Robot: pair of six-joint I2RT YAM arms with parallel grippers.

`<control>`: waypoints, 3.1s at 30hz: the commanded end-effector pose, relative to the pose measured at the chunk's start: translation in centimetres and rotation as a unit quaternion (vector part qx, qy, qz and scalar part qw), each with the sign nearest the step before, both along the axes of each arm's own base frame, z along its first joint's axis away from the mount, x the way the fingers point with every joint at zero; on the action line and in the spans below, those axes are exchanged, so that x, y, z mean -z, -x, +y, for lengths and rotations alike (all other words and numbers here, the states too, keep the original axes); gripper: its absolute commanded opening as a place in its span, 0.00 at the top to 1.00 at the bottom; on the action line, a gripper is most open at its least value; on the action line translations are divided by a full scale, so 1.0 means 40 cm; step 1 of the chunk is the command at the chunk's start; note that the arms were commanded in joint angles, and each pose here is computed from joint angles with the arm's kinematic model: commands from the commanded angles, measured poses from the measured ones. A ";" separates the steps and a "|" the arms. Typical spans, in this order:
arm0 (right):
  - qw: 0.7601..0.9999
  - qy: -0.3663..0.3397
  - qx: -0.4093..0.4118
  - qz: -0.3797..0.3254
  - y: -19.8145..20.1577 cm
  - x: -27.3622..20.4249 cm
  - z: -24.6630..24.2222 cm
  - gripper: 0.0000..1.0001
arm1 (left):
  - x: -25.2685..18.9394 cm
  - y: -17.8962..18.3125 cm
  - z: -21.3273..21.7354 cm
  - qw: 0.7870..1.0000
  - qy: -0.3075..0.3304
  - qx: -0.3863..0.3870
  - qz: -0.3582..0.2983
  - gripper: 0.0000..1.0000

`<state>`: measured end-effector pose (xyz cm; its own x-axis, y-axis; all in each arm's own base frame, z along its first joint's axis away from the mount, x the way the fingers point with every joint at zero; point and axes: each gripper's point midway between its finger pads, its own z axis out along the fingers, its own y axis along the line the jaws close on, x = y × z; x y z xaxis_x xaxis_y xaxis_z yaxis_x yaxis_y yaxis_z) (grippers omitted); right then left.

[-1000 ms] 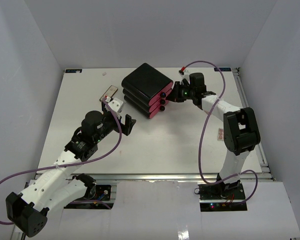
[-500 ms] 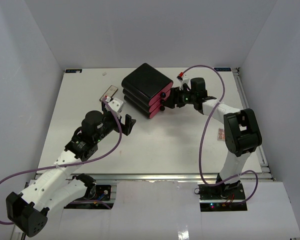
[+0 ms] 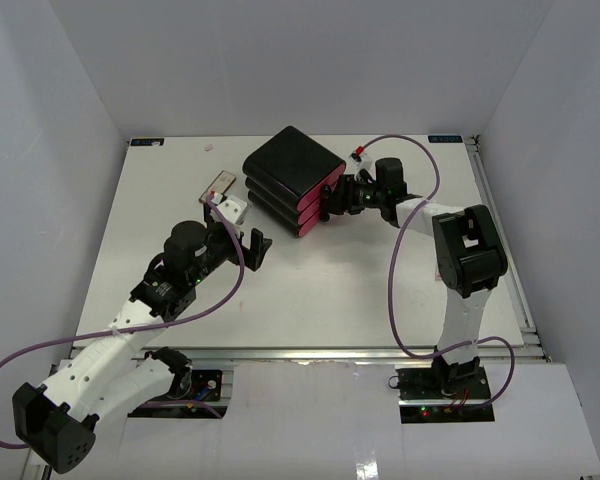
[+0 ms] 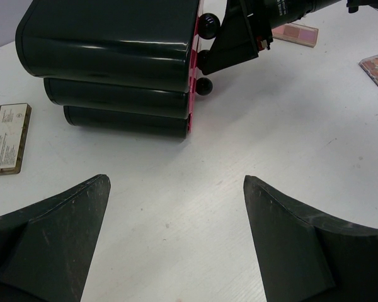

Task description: Organize the makeup

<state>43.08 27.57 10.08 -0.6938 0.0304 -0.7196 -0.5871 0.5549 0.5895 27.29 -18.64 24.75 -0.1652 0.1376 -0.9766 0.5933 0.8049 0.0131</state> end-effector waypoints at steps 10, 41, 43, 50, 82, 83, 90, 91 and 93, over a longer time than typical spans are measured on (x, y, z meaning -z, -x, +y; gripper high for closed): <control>0.999 -0.042 0.009 -0.028 -0.028 -0.056 -0.012 0.79 | -0.003 -0.008 0.006 1.000 0.000 -0.005 -0.006 0.02; 0.998 0.004 -0.017 -0.066 0.162 -0.103 -0.208 0.07 | 0.030 -0.025 0.016 0.999 -0.006 -0.027 0.017 0.02; 0.996 0.004 -0.037 -0.080 0.184 -0.119 -0.222 0.06 | 0.048 -0.038 0.022 0.999 -0.013 -0.035 0.030 0.02; 0.986 0.013 -0.104 -0.128 0.288 -0.156 -0.287 0.05 | 0.131 -0.115 0.085 0.987 0.022 -0.095 0.126 0.02; 0.959 -0.023 -0.139 -0.246 0.444 -0.318 -0.352 0.04 | 0.516 -0.346 0.426 0.913 -0.210 -0.217 0.275 0.24; 0.959 -0.023 -0.138 -0.246 0.443 -0.317 -0.353 0.04 | 0.523 -0.347 0.428 0.912 -0.212 -0.217 0.277 0.26; 0.958 -0.027 -0.138 -0.248 0.445 -0.321 -0.356 0.04 | 0.530 -0.352 0.426 0.913 -0.207 -0.217 0.278 0.34; 0.958 -0.027 -0.138 -0.248 0.445 -0.322 -0.357 0.04 | 0.532 -0.350 0.426 0.912 -0.206 -0.217 0.279 0.35; 0.959 -0.027 -0.137 -0.248 0.444 -0.322 -0.358 0.04 | 0.539 -0.347 0.422 0.912 -0.200 -0.216 0.284 0.39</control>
<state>25.86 13.16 22.24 -0.2928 -0.0678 -0.9538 -0.9051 0.3414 0.2536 40.87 -1.90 2.96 -0.7636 0.2719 -0.5856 0.2288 0.9621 0.1483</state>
